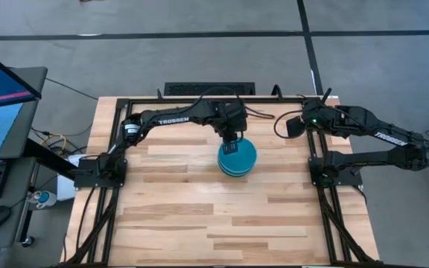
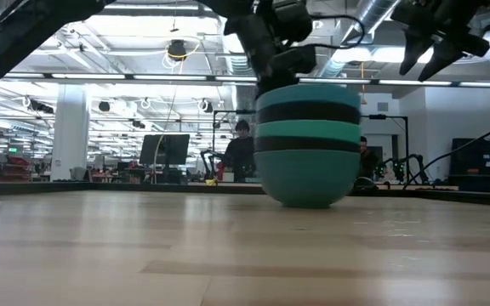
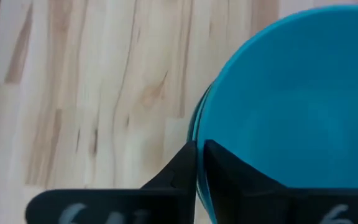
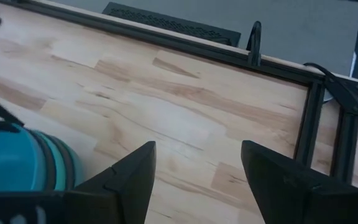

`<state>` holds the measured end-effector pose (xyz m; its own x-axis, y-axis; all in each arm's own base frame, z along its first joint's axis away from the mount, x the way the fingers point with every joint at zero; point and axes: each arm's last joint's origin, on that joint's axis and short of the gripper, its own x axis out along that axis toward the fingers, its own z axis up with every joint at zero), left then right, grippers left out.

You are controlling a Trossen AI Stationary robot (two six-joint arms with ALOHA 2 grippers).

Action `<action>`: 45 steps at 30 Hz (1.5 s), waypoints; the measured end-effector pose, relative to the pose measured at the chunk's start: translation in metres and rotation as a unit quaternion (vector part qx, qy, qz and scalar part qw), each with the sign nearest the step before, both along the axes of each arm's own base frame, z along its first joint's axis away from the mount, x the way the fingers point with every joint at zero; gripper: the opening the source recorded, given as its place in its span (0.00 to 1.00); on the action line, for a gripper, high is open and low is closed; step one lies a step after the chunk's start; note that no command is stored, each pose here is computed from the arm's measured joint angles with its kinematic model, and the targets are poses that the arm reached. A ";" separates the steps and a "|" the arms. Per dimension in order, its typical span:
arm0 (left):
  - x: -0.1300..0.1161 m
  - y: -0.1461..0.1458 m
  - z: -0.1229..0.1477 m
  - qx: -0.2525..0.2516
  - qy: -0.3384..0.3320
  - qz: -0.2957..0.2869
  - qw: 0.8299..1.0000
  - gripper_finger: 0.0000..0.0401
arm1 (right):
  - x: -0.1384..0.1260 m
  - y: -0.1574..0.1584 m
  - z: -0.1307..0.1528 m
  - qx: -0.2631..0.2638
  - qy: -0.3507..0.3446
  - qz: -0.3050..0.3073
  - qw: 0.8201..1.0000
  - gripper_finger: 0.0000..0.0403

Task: Nest bowls inside each other
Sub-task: Stack the blue bowl on the black bowl, then return to Home Position

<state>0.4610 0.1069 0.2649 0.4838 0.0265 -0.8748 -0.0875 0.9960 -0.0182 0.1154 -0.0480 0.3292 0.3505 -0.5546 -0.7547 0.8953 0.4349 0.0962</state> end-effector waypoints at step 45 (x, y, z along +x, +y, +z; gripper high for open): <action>-0.279 -0.073 0.043 -0.044 -0.744 0.152 0.649 0.12 | -0.092 0.037 0.004 -0.299 -0.422 0.242 0.821 0.43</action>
